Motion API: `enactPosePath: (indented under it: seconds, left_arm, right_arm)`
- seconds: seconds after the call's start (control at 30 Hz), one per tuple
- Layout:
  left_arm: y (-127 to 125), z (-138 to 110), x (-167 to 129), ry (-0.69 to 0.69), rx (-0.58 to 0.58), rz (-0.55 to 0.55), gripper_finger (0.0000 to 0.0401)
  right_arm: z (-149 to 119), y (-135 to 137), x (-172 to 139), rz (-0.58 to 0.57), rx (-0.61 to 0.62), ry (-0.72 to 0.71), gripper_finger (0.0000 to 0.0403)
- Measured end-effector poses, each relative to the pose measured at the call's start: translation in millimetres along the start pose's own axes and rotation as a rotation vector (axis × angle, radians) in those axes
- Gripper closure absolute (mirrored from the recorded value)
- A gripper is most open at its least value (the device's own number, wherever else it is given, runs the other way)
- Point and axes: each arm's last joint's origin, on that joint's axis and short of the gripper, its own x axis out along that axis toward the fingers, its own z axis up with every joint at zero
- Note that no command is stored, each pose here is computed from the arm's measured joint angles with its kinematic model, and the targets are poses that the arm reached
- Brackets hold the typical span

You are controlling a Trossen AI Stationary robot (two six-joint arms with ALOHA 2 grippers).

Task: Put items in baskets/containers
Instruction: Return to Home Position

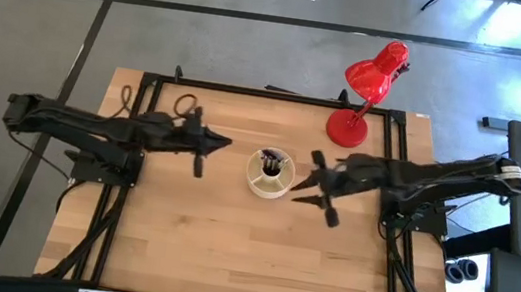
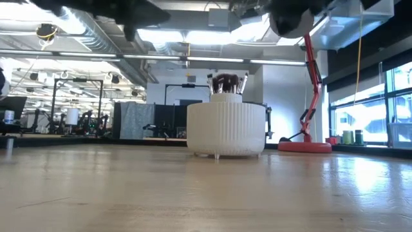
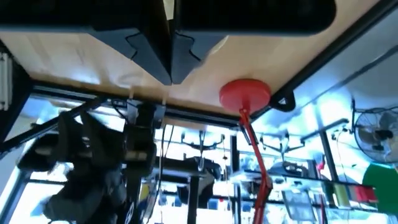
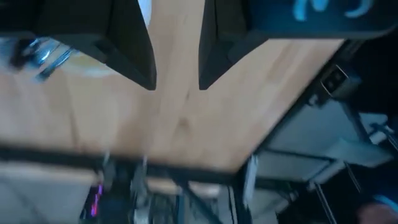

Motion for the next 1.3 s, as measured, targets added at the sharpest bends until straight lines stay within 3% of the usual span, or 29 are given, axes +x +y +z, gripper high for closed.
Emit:
enactPosePath:
  seconds: [0.17, 0.4, 0.6, 1.03, 1.3]
  left_arm:
    - [5, -2, -23, -0.096, -0.032, -0.012, 0.0396]
    - [10, -21, -32, -0.132, -0.030, -0.015, 0.0399]
    - [11, -28, -36, -0.168, -0.041, -0.020, 0.0394]
    - [3, -39, -41, -0.146, 0.019, -0.075, 0.0397]
    - [15, -56, -64, -0.205, -0.001, 0.019, 0.0396]
  right_arm:
    - [6, 5, -33, 0.035, -0.099, -0.156, 0.0307]
    - [-26, 1, -70, -0.071, -0.090, -0.327, 0.0395]
    - [-46, -1, -96, -0.170, -0.051, -0.359, 0.0396]
    - [-66, 6, -123, -0.137, 0.004, -0.348, 0.0399]
    - [-81, 8, -121, -0.122, -0.016, -0.412, 0.0400]
